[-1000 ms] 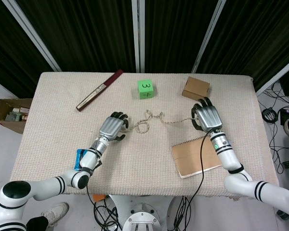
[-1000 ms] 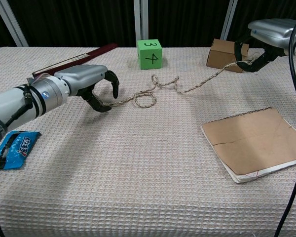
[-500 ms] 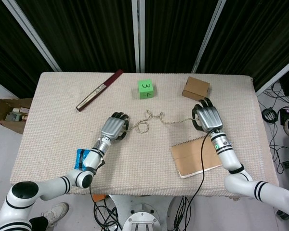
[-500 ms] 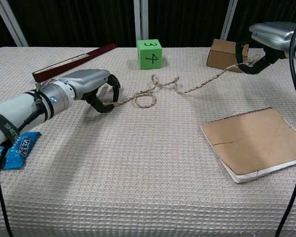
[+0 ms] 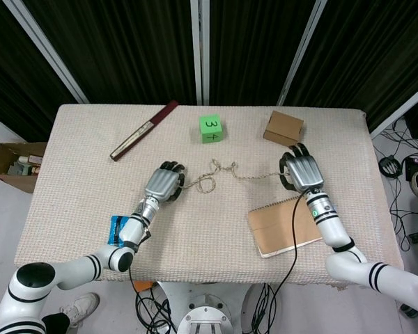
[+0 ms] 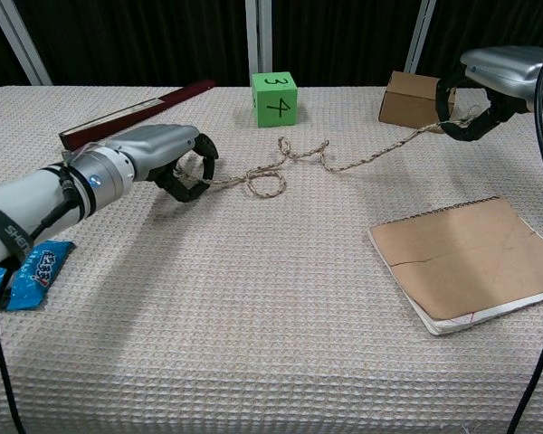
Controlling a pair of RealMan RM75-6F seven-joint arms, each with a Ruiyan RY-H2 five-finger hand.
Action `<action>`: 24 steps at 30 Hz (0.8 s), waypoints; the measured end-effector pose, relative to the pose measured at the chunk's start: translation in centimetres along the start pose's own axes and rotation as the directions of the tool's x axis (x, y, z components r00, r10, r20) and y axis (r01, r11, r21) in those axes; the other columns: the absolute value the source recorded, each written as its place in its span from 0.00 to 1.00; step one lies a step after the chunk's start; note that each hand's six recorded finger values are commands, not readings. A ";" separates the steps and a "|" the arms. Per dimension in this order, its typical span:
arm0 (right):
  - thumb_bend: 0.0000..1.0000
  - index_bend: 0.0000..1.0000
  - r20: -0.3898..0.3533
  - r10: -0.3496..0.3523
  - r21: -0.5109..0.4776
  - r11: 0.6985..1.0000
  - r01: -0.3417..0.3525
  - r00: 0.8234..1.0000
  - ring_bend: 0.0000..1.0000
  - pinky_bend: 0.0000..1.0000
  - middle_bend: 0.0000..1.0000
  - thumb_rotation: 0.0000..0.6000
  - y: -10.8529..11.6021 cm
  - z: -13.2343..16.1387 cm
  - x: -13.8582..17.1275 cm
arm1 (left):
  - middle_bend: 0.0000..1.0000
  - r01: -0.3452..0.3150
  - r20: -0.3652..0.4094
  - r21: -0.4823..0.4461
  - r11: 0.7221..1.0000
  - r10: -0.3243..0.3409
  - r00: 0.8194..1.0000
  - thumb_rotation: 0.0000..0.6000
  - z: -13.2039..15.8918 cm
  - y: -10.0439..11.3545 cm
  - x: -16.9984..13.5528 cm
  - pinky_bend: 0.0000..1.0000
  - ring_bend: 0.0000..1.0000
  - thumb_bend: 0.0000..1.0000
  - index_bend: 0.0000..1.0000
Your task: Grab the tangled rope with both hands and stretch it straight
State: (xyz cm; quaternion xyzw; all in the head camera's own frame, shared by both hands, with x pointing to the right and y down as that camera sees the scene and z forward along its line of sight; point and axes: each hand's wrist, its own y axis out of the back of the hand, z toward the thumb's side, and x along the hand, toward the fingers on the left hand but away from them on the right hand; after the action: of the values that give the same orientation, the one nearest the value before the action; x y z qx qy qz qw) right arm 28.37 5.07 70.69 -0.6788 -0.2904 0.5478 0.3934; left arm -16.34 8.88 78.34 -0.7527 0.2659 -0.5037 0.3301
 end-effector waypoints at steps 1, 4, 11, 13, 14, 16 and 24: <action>0.49 0.69 0.001 -0.001 0.001 1.000 0.001 1.000 0.12 0.12 0.36 1.00 0.0 -0.1 0.1 | 0.19 -0.006 -0.002 -0.003 1.000 0.006 1.000 1.00 -0.2 0.2 -0.1 0.13 0.11 0.55 0.59; 0.50 0.69 0.007 -0.008 0.004 1.000 0.008 1.000 0.12 0.12 0.36 1.00 0.4 -0.6 0.5 | 0.19 -0.036 -0.012 -0.012 0.999 0.036 0.999 1.00 -1.1 0.9 -0.7 0.13 0.11 0.55 0.59; 0.50 0.69 0.061 -0.051 -0.008 0.999 0.051 0.997 0.12 0.12 0.36 1.00 2.0 -3.7 2.7 | 0.20 -0.141 -0.075 -0.041 0.989 0.137 0.988 1.00 -5.9 3.8 -4.1 0.13 0.11 0.57 0.60; 0.50 0.69 0.086 -0.063 -0.015 0.998 0.064 0.994 0.12 0.12 0.36 1.00 2.4 -4.9 3.6 | 0.21 -0.171 -0.099 -0.053 0.984 0.165 0.981 1.00 -7.4 4.6 -5.3 0.13 0.11 0.57 0.60; 0.50 0.69 0.103 -0.069 -0.023 0.997 0.072 0.992 0.12 0.12 0.36 1.00 2.7 -5.7 4.2 | 0.21 -0.191 -0.116 -0.061 0.980 0.183 0.976 1.00 -8.4 5.1 -6.1 0.13 0.11 0.57 0.60; 0.50 0.69 0.128 -0.076 -0.037 0.996 0.081 0.989 0.12 0.12 0.36 1.00 3.0 -6.8 5.0 | 0.22 -0.219 -0.141 -0.073 0.973 0.207 0.968 1.00 -9.8 5.9 -7.3 0.13 0.11 0.57 0.60; 0.51 0.69 0.249 -0.067 -0.112 0.989 0.097 0.966 0.12 0.12 0.36 1.00 2.5 -12.0 8.6 | 0.23 -0.301 -0.269 -0.097 0.949 0.266 0.926 1.00 -15.7 7.6 -12.4 0.13 0.11 0.58 0.61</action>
State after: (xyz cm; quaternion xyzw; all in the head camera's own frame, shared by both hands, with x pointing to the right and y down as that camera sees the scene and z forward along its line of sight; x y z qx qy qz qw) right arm 41.93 8.21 65.19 -0.6165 -0.3979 0.5915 0.3342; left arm -35.83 9.47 69.62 -0.6567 0.4458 -0.5228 0.3109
